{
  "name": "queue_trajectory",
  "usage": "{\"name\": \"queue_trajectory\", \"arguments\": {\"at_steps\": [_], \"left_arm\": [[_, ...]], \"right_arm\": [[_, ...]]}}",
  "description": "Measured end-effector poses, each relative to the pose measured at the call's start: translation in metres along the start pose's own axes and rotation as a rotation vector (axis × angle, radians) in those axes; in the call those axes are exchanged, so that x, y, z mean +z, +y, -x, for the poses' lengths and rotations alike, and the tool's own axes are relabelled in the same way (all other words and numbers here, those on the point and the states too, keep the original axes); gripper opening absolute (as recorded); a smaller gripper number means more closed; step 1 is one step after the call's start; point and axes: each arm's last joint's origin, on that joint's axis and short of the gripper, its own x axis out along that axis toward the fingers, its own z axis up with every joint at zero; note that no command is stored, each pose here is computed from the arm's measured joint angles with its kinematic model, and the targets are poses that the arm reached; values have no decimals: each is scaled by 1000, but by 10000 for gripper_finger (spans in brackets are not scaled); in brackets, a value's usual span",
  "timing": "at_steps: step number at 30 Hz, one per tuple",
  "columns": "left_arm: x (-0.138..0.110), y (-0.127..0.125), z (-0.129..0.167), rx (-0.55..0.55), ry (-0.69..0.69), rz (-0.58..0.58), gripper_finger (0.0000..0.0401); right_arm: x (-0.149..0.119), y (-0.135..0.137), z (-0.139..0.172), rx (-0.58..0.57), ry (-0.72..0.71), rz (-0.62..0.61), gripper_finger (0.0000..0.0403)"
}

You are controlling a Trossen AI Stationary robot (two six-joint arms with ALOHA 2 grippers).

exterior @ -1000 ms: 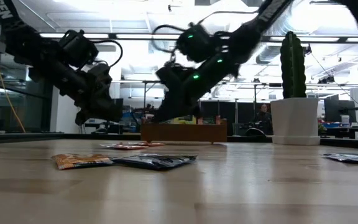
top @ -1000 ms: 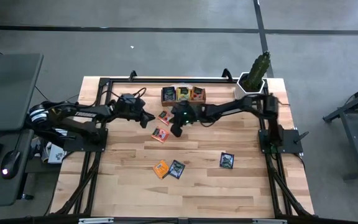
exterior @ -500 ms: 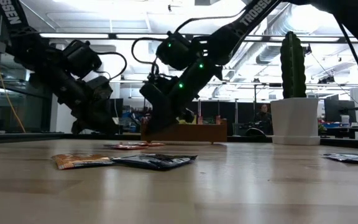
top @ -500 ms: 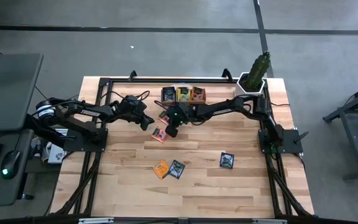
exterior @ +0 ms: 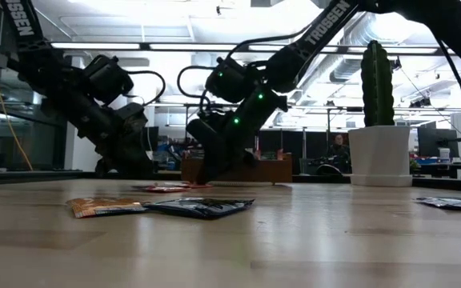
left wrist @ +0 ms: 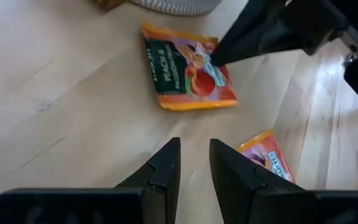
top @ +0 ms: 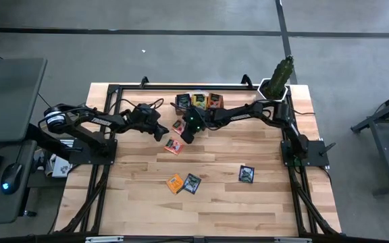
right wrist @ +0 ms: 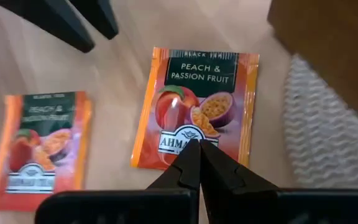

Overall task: Pick & Place Tea
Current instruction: Put the top orange tea bag in the right compartment of the organizer

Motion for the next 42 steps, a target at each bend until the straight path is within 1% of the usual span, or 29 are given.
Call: {"name": "queue_trajectory", "arguments": {"at_steps": [3,6,11,19,23,28,31,38,42], "left_arm": [[0,0,0,10,-7,3,85],[1,1,0,28,-21,10,85],[3,0,0,31,-43,51,85],[1,1,0,52,-34,147,86],[-4,5,-3,70,12,209,86],[-8,7,-8,40,64,222,89],[-8,7,-12,27,88,224,110],[7,0,-16,-21,155,240,192],[14,-4,-18,-20,193,248,210]], "right_arm": [[-4,0,-2,-2,32,-29,0],[-5,3,-2,2,42,-28,0],[-7,5,-2,20,53,-63,0],[-11,16,-3,37,49,-52,0],[-13,22,-3,41,45,-44,0],[-13,25,-4,53,32,-54,0],[-12,26,-4,56,26,-53,0],[-12,26,-4,59,19,-52,0],[-10,27,-4,68,2,-47,0]]}}
